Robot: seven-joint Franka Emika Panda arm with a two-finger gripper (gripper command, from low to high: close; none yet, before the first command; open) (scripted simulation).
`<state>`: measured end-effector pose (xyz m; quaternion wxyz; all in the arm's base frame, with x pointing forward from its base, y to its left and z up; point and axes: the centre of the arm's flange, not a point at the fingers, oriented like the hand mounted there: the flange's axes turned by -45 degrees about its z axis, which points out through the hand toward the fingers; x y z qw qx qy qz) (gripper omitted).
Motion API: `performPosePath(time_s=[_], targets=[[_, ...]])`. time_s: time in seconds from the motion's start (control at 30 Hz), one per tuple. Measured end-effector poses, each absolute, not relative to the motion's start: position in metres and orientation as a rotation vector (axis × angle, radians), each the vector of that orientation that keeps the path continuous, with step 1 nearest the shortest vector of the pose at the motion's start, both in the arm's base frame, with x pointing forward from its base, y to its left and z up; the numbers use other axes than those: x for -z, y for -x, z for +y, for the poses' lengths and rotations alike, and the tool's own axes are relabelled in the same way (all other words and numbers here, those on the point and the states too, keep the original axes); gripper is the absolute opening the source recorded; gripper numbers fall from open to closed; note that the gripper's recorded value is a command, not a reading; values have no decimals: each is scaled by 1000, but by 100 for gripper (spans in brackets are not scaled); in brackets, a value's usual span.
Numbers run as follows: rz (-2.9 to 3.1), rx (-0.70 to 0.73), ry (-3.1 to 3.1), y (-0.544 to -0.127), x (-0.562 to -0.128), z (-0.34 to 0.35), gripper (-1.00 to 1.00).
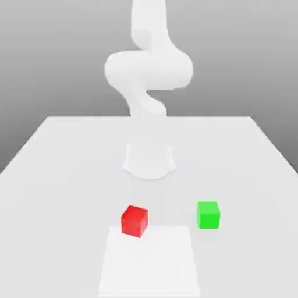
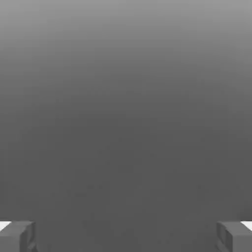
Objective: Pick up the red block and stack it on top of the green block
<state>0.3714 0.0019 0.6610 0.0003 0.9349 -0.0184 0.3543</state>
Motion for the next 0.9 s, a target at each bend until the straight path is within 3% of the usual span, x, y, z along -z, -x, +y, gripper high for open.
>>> performPosePath(time_s=[0.13,0.3,0.57,0.67,0.87,0.9], targets=[[-141,-893,-3000,-403,-562,-1,0],[-268,-611,-3060,-407,-436,-13,0],[-532,-85,-3093,-332,-232,-33,0],[-570,-14,-3084,-319,-193,-35,0],[-575,-3,-3086,-314,-152,-35,0],[-574,-1,-3088,-313,-146,-35,-100]])
